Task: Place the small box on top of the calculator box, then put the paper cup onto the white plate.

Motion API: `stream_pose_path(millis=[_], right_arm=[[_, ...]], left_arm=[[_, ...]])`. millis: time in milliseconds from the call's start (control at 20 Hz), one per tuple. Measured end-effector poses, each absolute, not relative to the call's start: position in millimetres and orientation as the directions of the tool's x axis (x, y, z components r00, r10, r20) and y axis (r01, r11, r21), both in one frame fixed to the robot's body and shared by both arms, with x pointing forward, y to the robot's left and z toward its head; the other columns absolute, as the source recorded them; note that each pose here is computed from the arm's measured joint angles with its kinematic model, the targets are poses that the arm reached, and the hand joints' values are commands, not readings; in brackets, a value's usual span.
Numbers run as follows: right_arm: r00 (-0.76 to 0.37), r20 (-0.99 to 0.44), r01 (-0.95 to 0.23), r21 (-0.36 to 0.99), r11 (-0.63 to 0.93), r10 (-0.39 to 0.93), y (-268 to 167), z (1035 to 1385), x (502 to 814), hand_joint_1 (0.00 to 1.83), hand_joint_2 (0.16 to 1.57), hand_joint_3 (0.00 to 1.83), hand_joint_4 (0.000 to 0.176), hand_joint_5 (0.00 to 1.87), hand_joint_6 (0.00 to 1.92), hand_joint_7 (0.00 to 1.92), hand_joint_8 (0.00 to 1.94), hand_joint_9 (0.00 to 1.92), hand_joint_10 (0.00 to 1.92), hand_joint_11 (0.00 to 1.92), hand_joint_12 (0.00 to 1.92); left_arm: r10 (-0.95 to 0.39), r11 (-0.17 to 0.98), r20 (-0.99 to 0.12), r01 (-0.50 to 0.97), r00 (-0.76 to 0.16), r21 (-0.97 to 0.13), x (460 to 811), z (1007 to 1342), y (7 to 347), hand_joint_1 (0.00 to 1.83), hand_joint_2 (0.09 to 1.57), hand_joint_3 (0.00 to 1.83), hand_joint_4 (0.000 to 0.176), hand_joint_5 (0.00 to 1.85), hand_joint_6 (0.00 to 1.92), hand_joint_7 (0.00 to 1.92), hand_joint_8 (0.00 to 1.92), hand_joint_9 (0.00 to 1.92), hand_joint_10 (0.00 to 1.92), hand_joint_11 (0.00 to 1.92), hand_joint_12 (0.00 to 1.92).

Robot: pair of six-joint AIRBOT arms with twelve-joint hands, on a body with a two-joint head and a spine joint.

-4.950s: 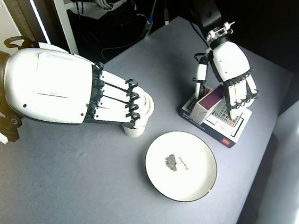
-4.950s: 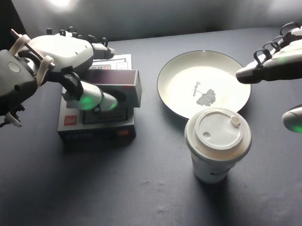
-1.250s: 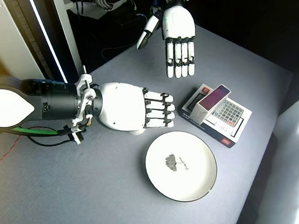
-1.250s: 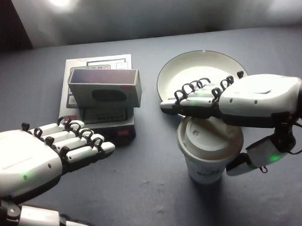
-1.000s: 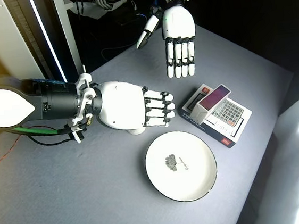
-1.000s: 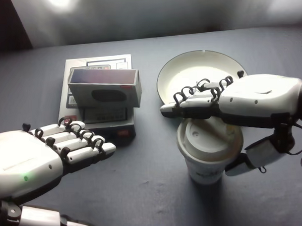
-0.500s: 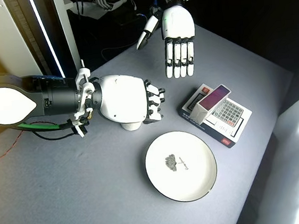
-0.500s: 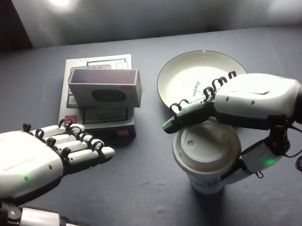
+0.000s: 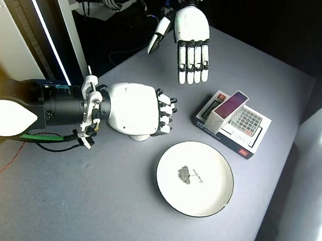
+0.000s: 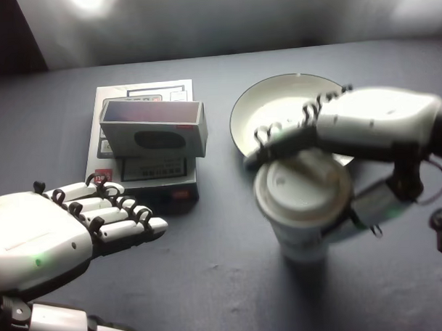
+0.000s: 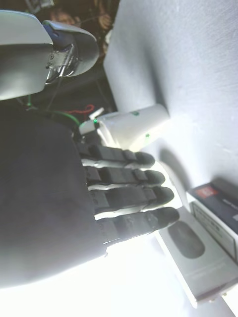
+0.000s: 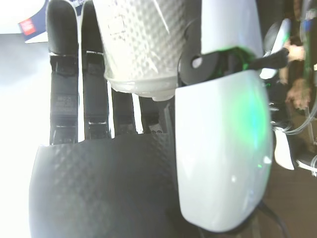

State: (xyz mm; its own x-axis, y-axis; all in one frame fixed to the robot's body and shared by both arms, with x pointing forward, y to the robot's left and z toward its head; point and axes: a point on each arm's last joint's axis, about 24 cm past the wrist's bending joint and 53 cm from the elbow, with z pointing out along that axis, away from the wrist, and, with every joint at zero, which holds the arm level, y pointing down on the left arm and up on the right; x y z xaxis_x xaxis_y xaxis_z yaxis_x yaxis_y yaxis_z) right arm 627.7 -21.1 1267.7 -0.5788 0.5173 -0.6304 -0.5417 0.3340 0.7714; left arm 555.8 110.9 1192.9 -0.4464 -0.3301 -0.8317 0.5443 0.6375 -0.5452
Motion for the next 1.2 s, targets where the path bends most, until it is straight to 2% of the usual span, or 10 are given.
stream_pose_path(millis=[300, 550, 700, 800, 900, 950, 1050, 1100, 1150, 1200], right_arm=[[-0.536, -0.589, -0.557, 0.785, 0.271, 0.605, -27, 1304, 639, 1.38, 1.1, 0.0, 0.0, 0.94, 1.06, 1.11, 0.74, 0.87, 1.17, 0.68, 1.17], [-0.446, -0.507, -0.564, 0.799, 0.208, 0.738, -55, 1347, 682, 1.37, 1.11, 0.0, 0.0, 0.93, 1.08, 1.09, 0.78, 0.84, 1.19, 0.64, 1.19], [-0.413, -0.501, -0.554, 0.801, 0.227, 0.76, -59, 1346, 702, 1.38, 1.1, 0.0, 0.0, 0.95, 1.06, 1.07, 0.77, 0.87, 1.17, 0.67, 1.19], [-0.396, -0.479, -0.549, 0.808, 0.216, 0.783, -63, 1345, 712, 1.38, 1.1, 0.0, 0.0, 0.95, 1.05, 1.08, 0.76, 0.87, 1.18, 0.67, 1.19], [-0.382, -0.486, -0.545, 0.805, 0.233, 0.786, -65, 1337, 719, 1.37, 1.11, 0.0, 0.0, 0.95, 1.07, 1.03, 0.79, 0.86, 1.2, 0.66, 1.15], [-0.373, -0.501, -0.544, 0.8, 0.254, 0.781, -64, 1331, 723, 1.46, 1.12, 0.0, 0.0, 0.93, 1.07, 1.0, 0.82, 0.86, 1.13, 0.65, 1.56], [-0.363, -0.513, -0.523, 0.803, 0.286, 0.778, -68, 1317, 735, 1.48, 1.14, 0.0, 0.0, 0.91, 1.12, 0.96, 0.85, 0.85, 1.14, 0.63, 1.67], [-0.362, -0.507, -0.504, 0.812, 0.293, 0.783, -72, 1310, 741, 1.39, 1.14, 0.0, 0.0, 0.91, 1.15, 0.98, 0.85, 0.82, 1.24, 0.6, 1.35], [-0.359, -0.506, -0.497, 0.815, 0.298, 0.784, -74, 1307, 744, 1.37, 1.14, 0.0, 0.0, 0.9, 1.18, 0.97, 0.86, 0.81, 1.28, 0.6, 1.23], [-0.355, -0.503, -0.489, 0.818, 0.302, 0.788, -77, 1304, 747, 1.46, 1.14, 0.0, 0.0, 0.91, 1.13, 0.97, 0.84, 0.84, 1.16, 0.64, 1.58]], left_arm=[[-0.331, 0.636, -0.833, 0.547, -0.444, -0.544, 556, 1194, 111, 0.14, 1.08, 0.0, 0.0, 0.16, 0.0, 0.17, 0.0, 0.15, 0.0, 0.0, 0.23], [-0.331, 0.637, -0.833, 0.547, -0.442, -0.543, 557, 1195, 111, 0.14, 1.11, 0.0, 0.0, 0.17, 0.0, 0.17, 0.0, 0.14, 0.0, 0.0, 0.2], [-0.331, 0.639, -0.835, 0.547, -0.439, -0.541, 558, 1195, 112, 0.1, 1.11, 0.0, 0.0, 0.15, 0.0, 0.15, 0.0, 0.13, 0.0, 0.0, 0.19], [-0.331, 0.639, -0.836, 0.548, -0.438, -0.54, 558, 1195, 112, 0.05, 1.13, 0.01, 0.0, 0.08, 0.0, 0.07, 0.0, 0.06, 0.0, 0.0, 0.02], [-0.332, 0.639, -0.835, 0.547, -0.439, -0.541, 559, 1195, 112, 0.12, 1.12, 0.0, 0.0, 0.16, 0.01, 0.15, 0.01, 0.14, 0.01, 0.06, 0.04], [-0.333, 0.639, -0.835, 0.547, -0.438, -0.541, 559, 1196, 112, 0.06, 1.13, 0.0, 0.0, 0.14, 0.0, 0.14, 0.0, 0.12, 0.0, 0.04, 0.03], [-0.332, 0.638, -0.836, 0.55, -0.436, -0.54, 558, 1196, 112, 0.04, 1.12, 0.0, 0.0, 0.15, 0.0, 0.16, 0.01, 0.13, 0.01, 0.06, 0.04], [-0.331, 0.638, -0.836, 0.549, -0.437, -0.54, 558, 1196, 112, 0.05, 1.13, 0.0, 0.0, 0.15, 0.01, 0.16, 0.01, 0.14, 0.01, 0.06, 0.05], [-0.332, 0.639, -0.837, 0.549, -0.435, -0.539, 559, 1196, 113, 0.06, 1.13, 0.0, 0.0, 0.16, 0.01, 0.17, 0.01, 0.15, 0.01, 0.07, 0.05], [-0.331, 0.641, -0.838, 0.548, -0.434, -0.537, 560, 1196, 114, 0.04, 1.13, 0.0, 0.0, 0.13, 0.0, 0.13, 0.0, 0.12, 0.0, 0.05, 0.05]])
